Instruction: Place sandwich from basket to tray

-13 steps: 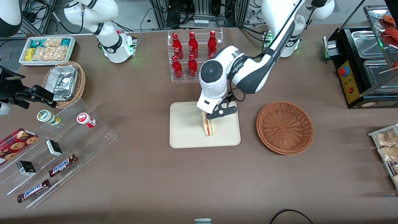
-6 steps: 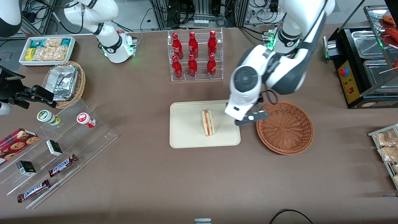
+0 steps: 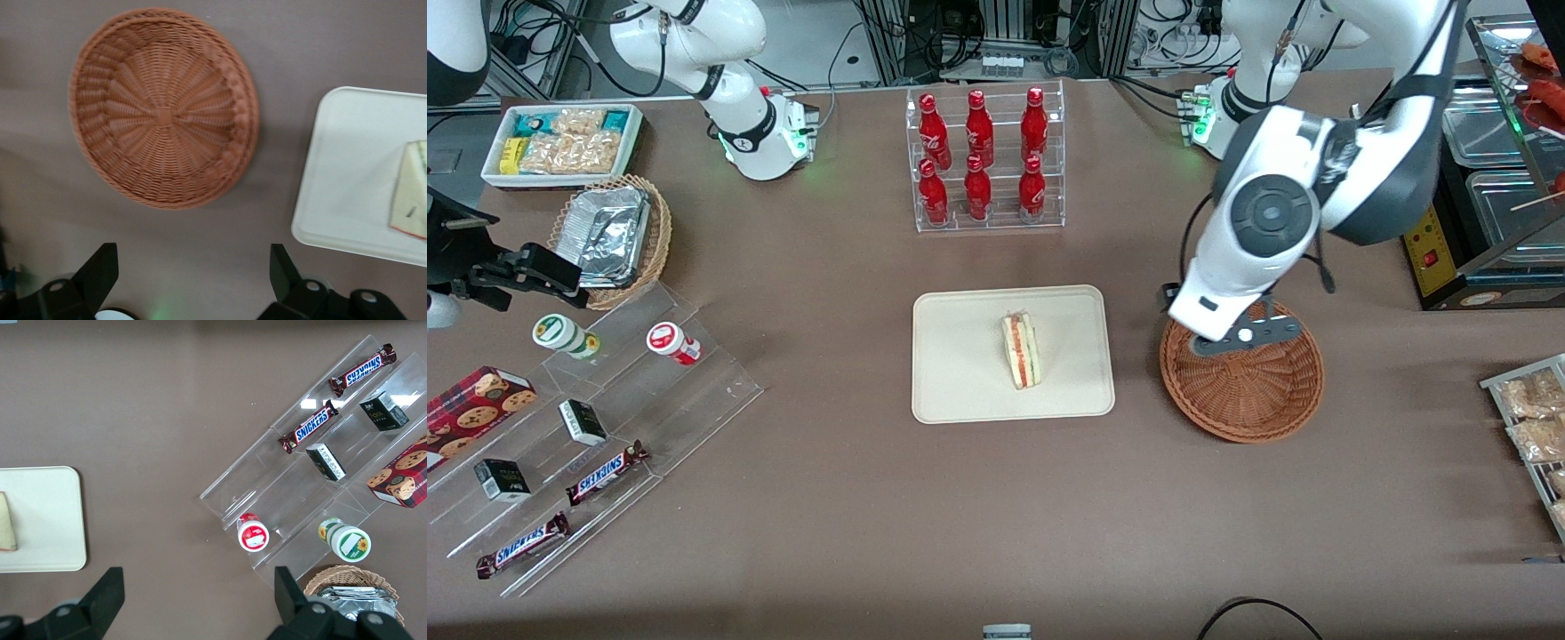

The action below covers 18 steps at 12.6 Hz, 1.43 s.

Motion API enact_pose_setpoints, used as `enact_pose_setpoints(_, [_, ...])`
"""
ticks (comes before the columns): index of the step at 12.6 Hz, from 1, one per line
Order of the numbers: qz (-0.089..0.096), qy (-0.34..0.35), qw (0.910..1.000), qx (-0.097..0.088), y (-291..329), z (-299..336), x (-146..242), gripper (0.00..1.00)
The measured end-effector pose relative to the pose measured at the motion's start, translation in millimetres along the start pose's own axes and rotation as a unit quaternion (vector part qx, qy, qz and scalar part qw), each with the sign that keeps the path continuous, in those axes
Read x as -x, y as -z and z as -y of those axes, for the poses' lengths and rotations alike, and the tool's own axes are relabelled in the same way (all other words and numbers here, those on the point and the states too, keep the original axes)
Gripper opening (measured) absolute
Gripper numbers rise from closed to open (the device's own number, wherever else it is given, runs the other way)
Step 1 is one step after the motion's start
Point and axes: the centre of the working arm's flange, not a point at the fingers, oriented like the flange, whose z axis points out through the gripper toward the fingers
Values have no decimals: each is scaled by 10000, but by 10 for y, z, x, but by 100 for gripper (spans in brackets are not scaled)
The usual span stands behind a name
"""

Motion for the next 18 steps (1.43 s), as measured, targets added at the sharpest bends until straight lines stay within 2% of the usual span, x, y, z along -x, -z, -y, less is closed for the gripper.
enact_pose_setpoints(3, [213,-351,9991,123,129,617,97,100])
enact_pose_setpoints(8, [362,-919,9950,127,522,1283,336,100])
enact_pose_setpoints(11, [454,-1249,9908,266,717,1801,293,100])
enact_pose_setpoints(14, [280,-1209,9913,436,893,2297,203,100])
enact_pose_setpoints(18, [98,-1033,9933,514,1031,2592,170,100])
